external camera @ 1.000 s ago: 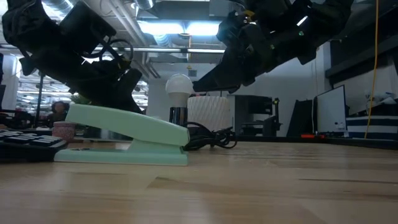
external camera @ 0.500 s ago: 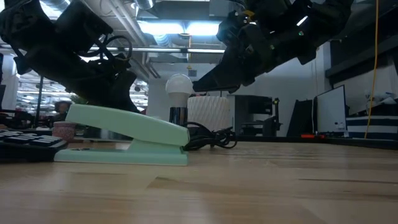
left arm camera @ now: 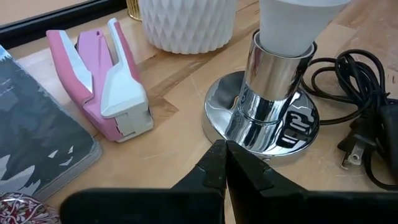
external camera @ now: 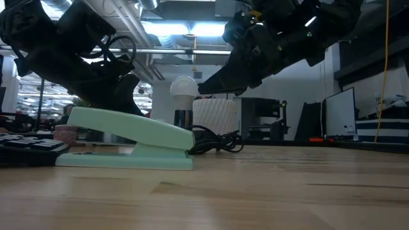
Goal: Screw lightbulb
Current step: Remove the lightbulb from the lamp
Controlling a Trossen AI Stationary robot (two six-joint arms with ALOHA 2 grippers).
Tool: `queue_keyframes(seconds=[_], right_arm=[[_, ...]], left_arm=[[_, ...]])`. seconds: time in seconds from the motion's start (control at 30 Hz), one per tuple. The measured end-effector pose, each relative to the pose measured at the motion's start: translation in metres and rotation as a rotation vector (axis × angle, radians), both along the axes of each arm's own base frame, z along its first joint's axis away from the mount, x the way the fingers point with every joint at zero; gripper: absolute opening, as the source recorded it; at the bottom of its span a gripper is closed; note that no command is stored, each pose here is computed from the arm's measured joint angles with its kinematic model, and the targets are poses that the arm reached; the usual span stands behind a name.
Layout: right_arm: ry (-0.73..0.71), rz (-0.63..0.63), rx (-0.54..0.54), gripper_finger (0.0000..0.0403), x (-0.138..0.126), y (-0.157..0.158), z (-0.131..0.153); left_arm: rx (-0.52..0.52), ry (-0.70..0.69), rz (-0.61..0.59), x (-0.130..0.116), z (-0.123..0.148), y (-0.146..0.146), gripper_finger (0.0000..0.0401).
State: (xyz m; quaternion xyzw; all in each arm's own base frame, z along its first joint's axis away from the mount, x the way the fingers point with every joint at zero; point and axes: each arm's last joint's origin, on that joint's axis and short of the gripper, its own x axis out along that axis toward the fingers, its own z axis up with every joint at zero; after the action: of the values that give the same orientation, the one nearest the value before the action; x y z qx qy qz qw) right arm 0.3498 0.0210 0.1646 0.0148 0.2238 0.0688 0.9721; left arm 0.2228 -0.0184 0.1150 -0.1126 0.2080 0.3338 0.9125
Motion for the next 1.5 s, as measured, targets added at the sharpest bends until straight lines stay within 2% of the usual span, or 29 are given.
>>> queue_keyframes(seconds=[1.13, 1.4, 1.5], right_arm=[[0.000, 0.000, 0.000, 0.0040, 0.0001, 0.0000, 0.0001], [0.000, 0.000, 0.000, 0.0040, 0.0001, 0.0000, 0.0001], [0.000, 0.000, 0.000, 0.0040, 0.0001, 0.0000, 0.0001]], left_arm=[[0.029, 0.023, -0.018, 0.0000, 0.0000, 0.0000, 0.0001], [0.115, 0.089, -0.077, 0.0002, 0.0003, -0.0001, 0.0001], [0.068, 0.041, -0.143, 0.0038, 0.0033, -0.0024, 0.0001]])
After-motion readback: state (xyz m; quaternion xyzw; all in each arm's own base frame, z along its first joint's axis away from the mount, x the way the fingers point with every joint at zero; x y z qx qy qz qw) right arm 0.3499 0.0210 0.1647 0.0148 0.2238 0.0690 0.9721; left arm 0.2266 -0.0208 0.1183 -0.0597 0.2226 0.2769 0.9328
